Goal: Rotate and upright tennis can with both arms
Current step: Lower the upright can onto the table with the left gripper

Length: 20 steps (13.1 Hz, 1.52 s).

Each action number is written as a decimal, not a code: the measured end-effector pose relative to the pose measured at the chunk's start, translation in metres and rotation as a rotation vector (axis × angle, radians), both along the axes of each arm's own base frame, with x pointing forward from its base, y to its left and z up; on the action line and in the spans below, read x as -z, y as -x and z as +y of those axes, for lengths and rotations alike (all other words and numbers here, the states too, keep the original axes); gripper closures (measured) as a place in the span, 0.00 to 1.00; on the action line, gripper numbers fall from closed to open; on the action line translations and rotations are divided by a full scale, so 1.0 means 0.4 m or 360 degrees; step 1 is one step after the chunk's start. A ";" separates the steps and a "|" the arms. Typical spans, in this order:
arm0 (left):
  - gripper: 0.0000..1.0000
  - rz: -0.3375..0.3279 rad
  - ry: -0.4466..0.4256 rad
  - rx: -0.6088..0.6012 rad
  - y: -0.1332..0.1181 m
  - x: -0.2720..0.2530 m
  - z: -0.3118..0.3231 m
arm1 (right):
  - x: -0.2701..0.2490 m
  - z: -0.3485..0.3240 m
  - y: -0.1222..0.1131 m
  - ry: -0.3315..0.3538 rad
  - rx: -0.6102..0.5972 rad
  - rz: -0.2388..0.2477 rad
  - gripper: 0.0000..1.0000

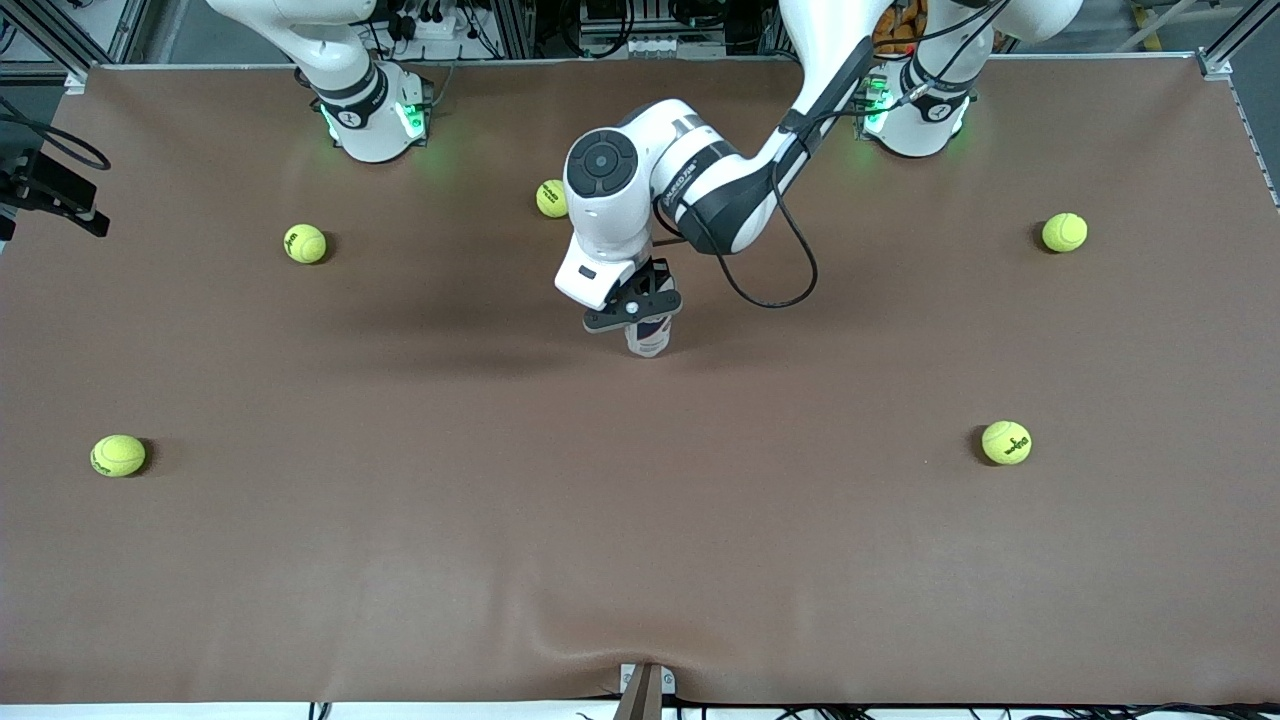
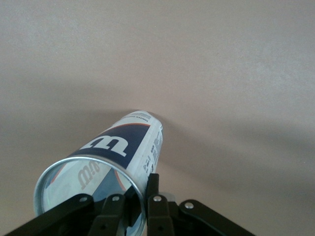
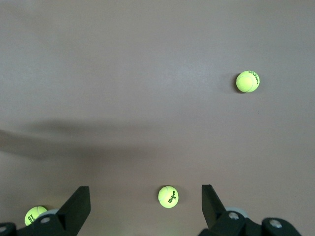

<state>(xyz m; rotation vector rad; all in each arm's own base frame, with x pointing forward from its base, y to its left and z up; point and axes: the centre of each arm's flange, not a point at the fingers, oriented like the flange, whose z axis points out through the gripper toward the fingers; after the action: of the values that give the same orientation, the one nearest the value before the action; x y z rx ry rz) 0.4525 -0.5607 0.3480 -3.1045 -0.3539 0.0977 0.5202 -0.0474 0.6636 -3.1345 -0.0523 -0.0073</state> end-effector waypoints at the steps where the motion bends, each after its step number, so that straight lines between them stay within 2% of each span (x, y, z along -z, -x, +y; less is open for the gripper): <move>1: 0.94 0.0000 0.0000 0.0000 0.000 0.000 0.000 | 0.000 0.000 0.000 0.0000 0.0000 0.0000 0.00; 4: 0.94 0.0000 0.0000 -0.0002 0.000 0.000 0.000 | 0.000 0.000 0.000 0.0000 0.0000 0.0000 0.00; 5: 0.92 -0.0001 0.0000 -0.0006 0.000 0.000 0.000 | 0.000 -0.001 0.000 0.0000 0.0001 0.0000 0.00; 6: 0.83 -0.0001 0.0000 -0.0010 -0.001 -0.001 0.000 | 0.000 -0.001 0.000 0.0000 0.0002 0.0000 0.00; 7: 0.83 -0.0001 0.0000 -0.0011 -0.001 -0.001 0.000 | 0.000 -0.002 0.000 0.0000 0.0002 0.0000 0.00; 10: 0.59 -0.0004 0.0003 -0.0013 -0.002 -0.004 -0.001 | 0.000 -0.002 0.000 0.0000 0.0003 0.0000 0.00; 11: 0.59 -0.0006 0.0006 -0.0013 -0.002 -0.006 -0.001 | 0.000 -0.002 0.000 0.0000 0.0003 0.0000 0.00; 12: 0.54 -0.0008 0.0008 -0.0014 -0.003 -0.009 -0.002 | 0.000 -0.002 0.000 0.0000 0.0003 0.0000 0.00; 14: 0.37 -0.0016 0.0018 -0.0015 -0.005 -0.018 -0.005 | 0.000 -0.002 0.000 0.0000 0.0003 0.0000 0.00; 15: 0.37 -0.0023 0.0026 -0.0015 -0.006 -0.028 -0.006 | 0.000 -0.002 0.000 0.0000 0.0003 0.0000 0.00; 16: 0.31 -0.0032 0.0037 -0.0016 -0.007 -0.042 -0.007 | 0.000 -0.003 0.000 0.0000 0.0003 0.0000 0.00; 19: 0.01 -0.0070 0.0081 -0.0018 -0.007 -0.116 -0.003 | 0.000 -0.004 0.000 0.0000 0.0004 -0.0001 0.00; 20: 0.00 -0.0072 0.0081 -0.0019 -0.004 -0.141 0.004 | 0.000 -0.004 0.000 0.0000 0.0004 -0.0001 0.00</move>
<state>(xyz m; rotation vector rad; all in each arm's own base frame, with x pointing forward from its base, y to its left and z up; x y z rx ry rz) 0.4541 -0.5592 0.4043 -3.1594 -0.3771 0.0371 0.5202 -0.0488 0.6637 -3.1344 -0.0481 -0.0081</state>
